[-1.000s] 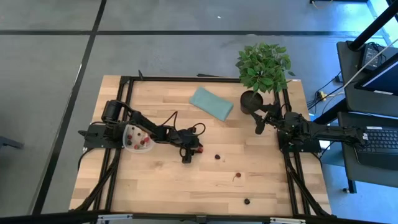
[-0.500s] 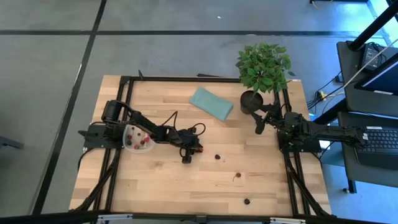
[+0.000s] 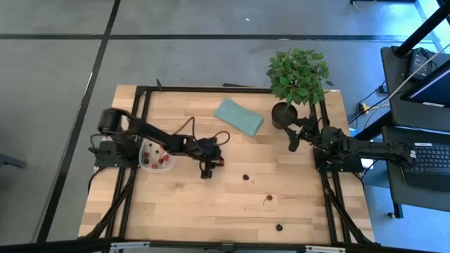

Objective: Pick and placing Produce into tupperware
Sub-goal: Put the red raspberry into the transparent bin

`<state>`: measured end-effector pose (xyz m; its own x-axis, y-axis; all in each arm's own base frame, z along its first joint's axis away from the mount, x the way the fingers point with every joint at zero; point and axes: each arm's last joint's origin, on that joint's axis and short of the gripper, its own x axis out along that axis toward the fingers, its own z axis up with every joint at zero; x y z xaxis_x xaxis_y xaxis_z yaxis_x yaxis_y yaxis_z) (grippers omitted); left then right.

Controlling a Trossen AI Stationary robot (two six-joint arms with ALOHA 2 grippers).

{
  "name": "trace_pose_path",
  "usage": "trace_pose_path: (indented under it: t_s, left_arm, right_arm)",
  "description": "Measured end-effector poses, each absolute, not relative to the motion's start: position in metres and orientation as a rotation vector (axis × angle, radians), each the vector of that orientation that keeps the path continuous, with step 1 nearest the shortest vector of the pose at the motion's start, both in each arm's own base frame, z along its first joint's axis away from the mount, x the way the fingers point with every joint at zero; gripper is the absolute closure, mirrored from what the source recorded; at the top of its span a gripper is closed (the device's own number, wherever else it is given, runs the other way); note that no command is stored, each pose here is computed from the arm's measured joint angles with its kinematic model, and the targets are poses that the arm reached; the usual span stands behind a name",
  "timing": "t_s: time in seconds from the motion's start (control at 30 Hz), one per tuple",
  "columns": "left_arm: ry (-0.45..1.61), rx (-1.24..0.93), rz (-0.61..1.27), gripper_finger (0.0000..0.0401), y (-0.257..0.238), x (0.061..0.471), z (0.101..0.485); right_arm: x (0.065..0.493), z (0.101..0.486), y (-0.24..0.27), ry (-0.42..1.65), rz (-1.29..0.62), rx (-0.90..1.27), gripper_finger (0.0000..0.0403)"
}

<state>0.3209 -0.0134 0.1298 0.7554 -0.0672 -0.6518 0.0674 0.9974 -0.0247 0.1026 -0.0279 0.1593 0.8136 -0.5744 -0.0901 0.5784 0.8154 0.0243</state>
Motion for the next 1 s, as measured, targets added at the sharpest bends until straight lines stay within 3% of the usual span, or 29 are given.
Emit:
trace_pose_path:
  t_s: [0.5, 0.8, 1.0]
  left_arm:
    - [1.029, -0.387, 0.241, 0.0302, 0.008, 0.223, 0.209]
    - [1.290, -0.664, 0.548, 0.0306, 0.005, 0.162, 0.220]
    - [1.368, -0.738, 0.715, 0.0303, 0.006, 0.150, 0.218]
  right_arm:
    - [0.103, 0.159, -0.028, 0.080, -0.615, 0.051, 0.0186]
    - [0.103, 0.159, -0.028, 0.079, -0.615, 0.051, 0.0186]
    - [0.103, 0.159, -0.028, 0.079, -0.615, 0.052, 0.0186]
